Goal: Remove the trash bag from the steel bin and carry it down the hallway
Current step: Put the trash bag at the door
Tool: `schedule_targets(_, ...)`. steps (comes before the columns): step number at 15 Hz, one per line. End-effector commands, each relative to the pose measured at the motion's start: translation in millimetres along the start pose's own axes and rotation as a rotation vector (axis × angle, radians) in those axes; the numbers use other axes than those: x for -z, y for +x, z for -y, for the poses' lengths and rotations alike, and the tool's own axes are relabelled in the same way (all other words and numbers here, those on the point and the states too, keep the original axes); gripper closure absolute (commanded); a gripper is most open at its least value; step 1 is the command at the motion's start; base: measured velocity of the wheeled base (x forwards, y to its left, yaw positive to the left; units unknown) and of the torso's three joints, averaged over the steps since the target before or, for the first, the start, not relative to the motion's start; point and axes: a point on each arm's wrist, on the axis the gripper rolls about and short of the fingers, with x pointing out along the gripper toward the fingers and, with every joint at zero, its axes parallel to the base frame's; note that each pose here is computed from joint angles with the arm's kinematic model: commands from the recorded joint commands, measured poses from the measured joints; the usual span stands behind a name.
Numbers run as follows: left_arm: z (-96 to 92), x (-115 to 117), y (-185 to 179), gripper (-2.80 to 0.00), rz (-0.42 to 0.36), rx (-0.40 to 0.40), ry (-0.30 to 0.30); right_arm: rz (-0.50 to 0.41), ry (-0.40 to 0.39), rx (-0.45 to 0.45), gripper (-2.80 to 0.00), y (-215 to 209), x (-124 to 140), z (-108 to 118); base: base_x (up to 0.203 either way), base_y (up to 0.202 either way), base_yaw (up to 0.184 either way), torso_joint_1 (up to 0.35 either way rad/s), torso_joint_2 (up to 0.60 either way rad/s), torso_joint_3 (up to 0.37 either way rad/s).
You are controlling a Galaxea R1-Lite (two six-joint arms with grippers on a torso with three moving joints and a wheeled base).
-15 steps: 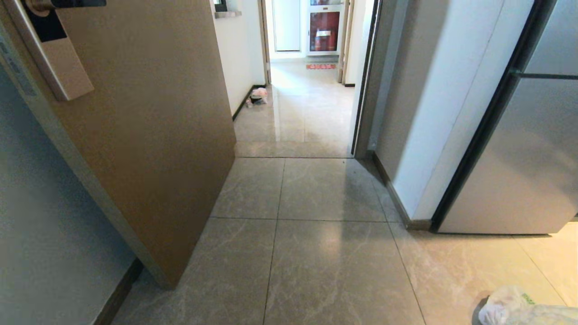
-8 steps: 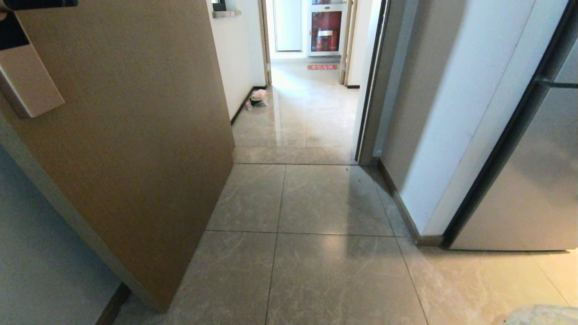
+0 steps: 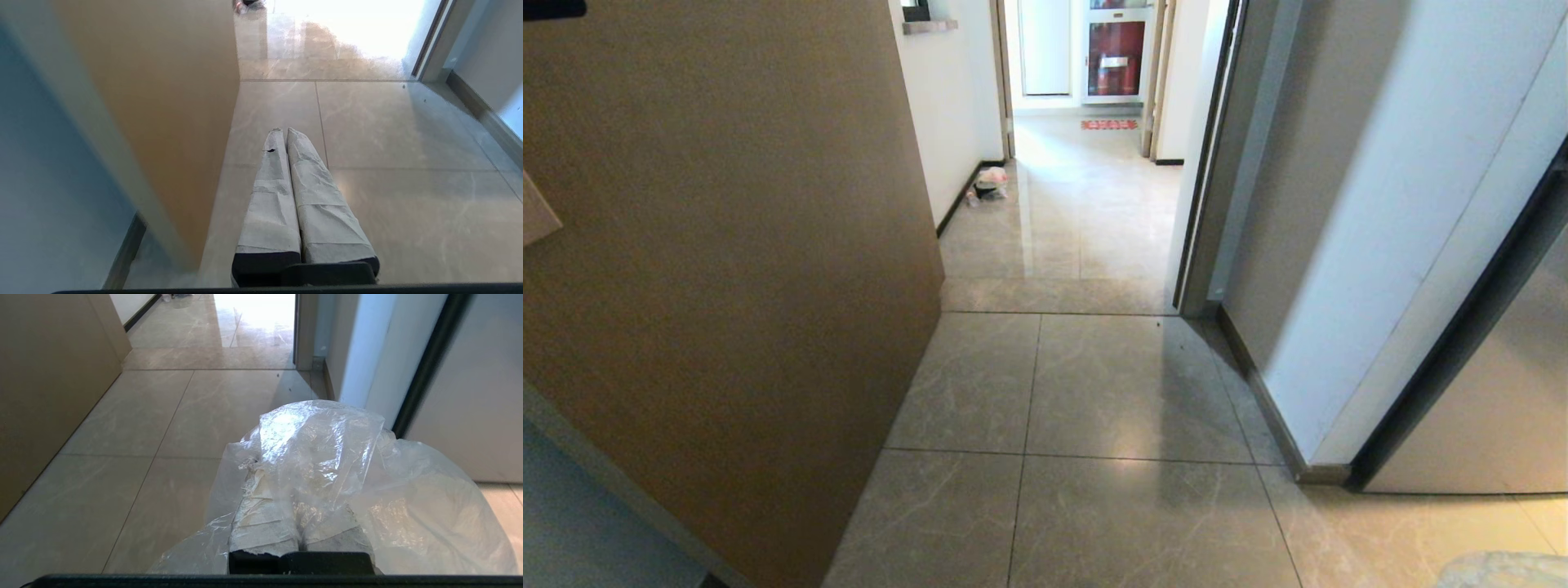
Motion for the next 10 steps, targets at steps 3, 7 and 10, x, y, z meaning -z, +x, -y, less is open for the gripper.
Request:
schedule_targets(3, 0.0, 0.8, 0.3, 0.0, -0.004, 0.0, -0.002, -0.001, 0.0, 0.0, 0.0, 0.1, 0.4, 0.0, 0.194, 0.0, 0.001, 0.0, 0.0, 0.003)
schedule_targets(7, 0.0, 0.8, 0.3, 0.0, -0.004, 0.0, -0.002, -0.001, 0.0, 0.0, 0.0, 0.1, 0.4, 0.0, 0.193, 0.0, 0.001, 0.002, 0.0, 0.001)
schedule_targets(10, 0.0, 0.8, 0.3, 0.0, -0.004, 0.0, -0.002, -0.001, 0.0, 0.0, 0.0, 0.1, 0.5, 0.0, 0.193, 0.0, 0.001, 0.005, 0.0, 0.004)
